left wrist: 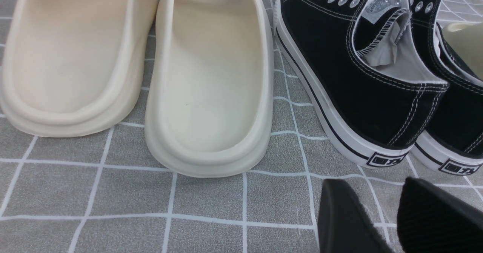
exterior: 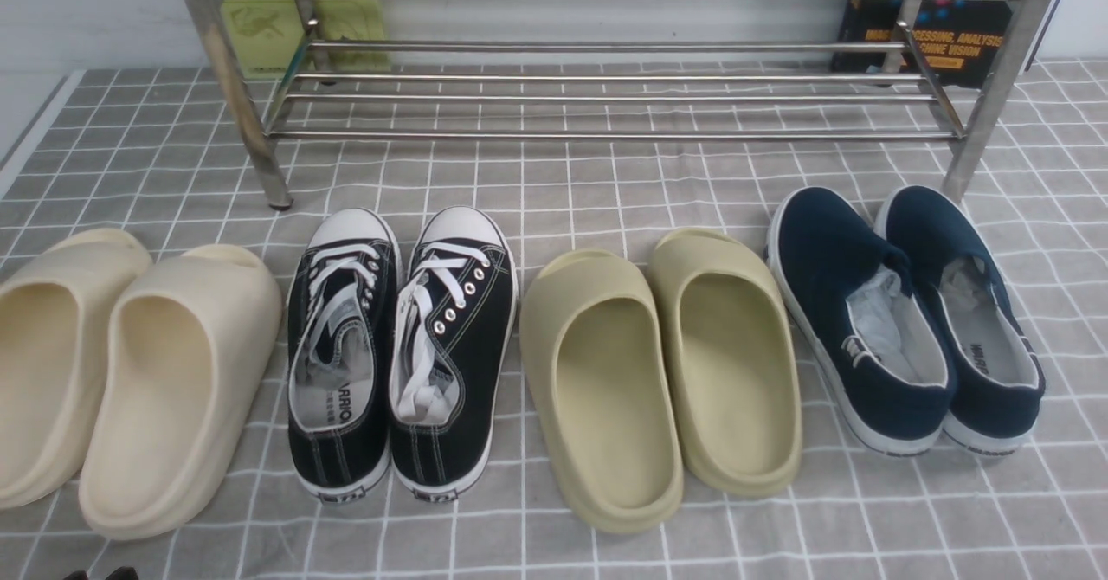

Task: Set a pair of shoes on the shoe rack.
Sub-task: Use the right arm to grab the shoe closest to it, then use the right arm to put a shoe into the shoe rack

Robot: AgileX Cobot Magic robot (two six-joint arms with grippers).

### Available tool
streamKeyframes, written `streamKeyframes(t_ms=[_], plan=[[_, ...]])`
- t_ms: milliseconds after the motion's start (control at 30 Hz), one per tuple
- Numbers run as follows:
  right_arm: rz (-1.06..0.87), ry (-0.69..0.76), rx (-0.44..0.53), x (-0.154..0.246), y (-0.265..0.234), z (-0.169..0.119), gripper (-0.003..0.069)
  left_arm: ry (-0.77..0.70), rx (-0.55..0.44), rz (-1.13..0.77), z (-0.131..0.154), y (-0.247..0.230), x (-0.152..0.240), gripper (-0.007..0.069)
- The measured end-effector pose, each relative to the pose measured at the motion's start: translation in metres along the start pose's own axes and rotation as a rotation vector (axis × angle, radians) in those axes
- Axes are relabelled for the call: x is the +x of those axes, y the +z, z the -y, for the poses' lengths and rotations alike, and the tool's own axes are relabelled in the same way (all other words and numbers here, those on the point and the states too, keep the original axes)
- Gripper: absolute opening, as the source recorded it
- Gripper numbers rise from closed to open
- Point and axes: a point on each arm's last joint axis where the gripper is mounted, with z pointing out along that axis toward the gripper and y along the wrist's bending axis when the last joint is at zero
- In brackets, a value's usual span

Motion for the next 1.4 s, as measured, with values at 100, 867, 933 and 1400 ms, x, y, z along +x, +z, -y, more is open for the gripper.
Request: streamKeyframes(t_ms=[100, 867, 933, 1400], plan=[[-0.288, -0.017, 0.01, 0.031, 0.035, 0.0, -0.0001, 0.0, 0.0, 0.0, 0.0, 0.0, 0.0, 0.0238], [-1.19, -0.258, -0.265, 0.207, 0.164, -0.114, 0.0395, 0.0, 0.0, 0.0, 0.0, 0.0, 0.0, 0.0238], [-1.208, -0.262, -0.26, 0.215, 0.167, -0.114, 0.033, 0.0, 0.0, 0.0, 0.0, 0.0, 0.0, 0.0238], [-1.133, -0.176, -0.245, 0.134, 0.189, -0.13, 0.0044, 0.0, 0.0, 0.0, 0.0, 0.0, 0.0, 0.0238]])
